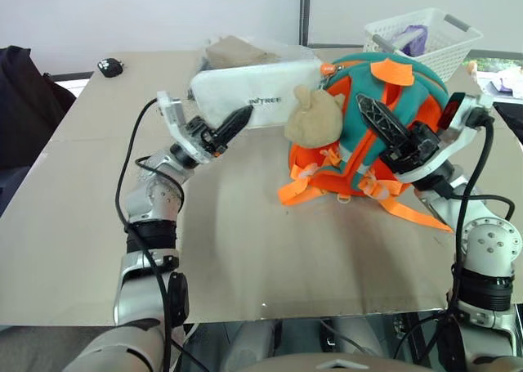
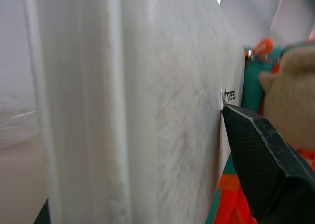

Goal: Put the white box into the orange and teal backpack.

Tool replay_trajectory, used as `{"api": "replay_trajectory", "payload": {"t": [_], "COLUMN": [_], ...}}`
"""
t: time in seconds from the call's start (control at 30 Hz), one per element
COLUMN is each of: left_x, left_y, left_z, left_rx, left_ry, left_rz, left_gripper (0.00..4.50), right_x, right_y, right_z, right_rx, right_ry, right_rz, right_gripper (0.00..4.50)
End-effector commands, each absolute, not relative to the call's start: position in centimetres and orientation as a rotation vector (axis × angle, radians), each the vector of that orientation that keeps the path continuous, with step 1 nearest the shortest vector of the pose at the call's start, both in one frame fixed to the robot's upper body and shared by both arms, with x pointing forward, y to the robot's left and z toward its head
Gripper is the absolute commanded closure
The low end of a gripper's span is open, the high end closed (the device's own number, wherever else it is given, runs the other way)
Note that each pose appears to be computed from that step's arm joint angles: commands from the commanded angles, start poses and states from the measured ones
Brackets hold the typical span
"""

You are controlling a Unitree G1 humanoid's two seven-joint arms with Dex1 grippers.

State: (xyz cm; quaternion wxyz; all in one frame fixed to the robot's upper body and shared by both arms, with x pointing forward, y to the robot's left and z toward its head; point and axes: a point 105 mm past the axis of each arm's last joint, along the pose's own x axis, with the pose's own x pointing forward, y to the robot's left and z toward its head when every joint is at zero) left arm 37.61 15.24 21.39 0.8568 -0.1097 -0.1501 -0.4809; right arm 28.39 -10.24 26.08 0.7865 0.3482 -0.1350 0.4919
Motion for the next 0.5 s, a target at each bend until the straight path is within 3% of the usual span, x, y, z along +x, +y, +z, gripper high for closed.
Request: {"api": "replay_trajectory", "payload": {"t": [0.03,0.5], "left_x": [38.3,39.6], "left_y": [12.7,-0.6], "left_z": [21.8,23.3], "left_rx": [-0.075,0.052], "left_ry": [-0.288,-0.243], "left_rz": [-1.107,-1.347], "left_gripper": [1.91,1.91], "right_x": [27.3,27.1], "right_y": [-10.4,-10.0], "right_z": [27.5,27.1], "right_rx": [0.734,0.742], "right_ry": [-0.376,-0.403], "right_rz": [1.070,1.022], "right_gripper": [4.44,4.44]}}
